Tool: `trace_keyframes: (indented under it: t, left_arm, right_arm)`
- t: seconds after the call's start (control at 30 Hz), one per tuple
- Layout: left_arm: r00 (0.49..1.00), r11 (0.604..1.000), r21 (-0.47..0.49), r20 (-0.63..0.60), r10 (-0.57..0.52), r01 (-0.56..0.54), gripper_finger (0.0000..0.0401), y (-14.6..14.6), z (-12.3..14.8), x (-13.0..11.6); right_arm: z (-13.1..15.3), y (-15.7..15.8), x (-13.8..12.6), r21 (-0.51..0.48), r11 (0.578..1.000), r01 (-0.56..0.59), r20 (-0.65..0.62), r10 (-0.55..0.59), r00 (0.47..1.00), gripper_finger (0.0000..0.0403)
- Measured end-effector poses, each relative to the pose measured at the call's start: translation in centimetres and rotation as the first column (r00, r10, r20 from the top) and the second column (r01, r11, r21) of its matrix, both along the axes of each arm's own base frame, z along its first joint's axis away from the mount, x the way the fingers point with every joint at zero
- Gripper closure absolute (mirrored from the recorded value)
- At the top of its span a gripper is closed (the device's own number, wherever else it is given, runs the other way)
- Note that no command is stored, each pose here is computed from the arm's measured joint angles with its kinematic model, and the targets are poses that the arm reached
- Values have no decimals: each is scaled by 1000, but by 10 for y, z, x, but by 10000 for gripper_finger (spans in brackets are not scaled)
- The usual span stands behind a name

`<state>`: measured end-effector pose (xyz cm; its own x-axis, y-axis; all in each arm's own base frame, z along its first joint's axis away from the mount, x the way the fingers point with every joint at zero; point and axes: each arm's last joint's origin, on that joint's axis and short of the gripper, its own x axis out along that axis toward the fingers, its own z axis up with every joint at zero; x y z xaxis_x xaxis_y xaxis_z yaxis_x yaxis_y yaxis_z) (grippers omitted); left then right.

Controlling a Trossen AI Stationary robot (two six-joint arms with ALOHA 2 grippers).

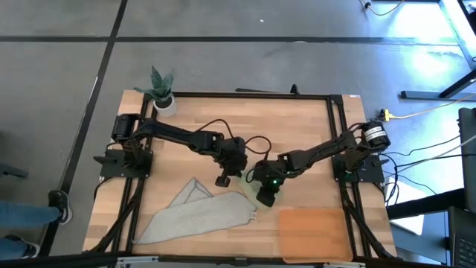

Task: Roll microfiber towels into tight, uniform cylinder then place into a basket
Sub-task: Roll the green microfiber towel

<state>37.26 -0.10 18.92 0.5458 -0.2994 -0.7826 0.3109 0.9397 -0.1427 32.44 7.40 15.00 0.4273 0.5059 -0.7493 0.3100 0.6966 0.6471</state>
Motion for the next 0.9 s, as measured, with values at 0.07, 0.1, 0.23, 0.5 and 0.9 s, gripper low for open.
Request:
trace_keyframes:
  t: [0.07,0.1,0.23,0.5,0.9]
  left_arm:
    - [1000,1000,3,14,2,-2,401,0,1,1]
    - [1000,1000,6,23,6,-6,401,0,1,2]
    - [998,998,33,45,42,-44,401,2,2,4]
    - [990,991,61,78,118,-123,401,11,5,7]
    - [988,993,34,109,107,-111,401,9,7,9]
  right_arm:
    - [0,0,1,-10,1000,8,13,-8,1000,397]
    - [1,0,2,-13,1000,12,24,-12,1000,397]
    - [4,0,6,-20,1000,3,99,-1,995,397]
    - [1,-1,6,-36,999,1,197,6,980,397]
    - [-27,-10,-20,124,951,284,303,-309,902,397]
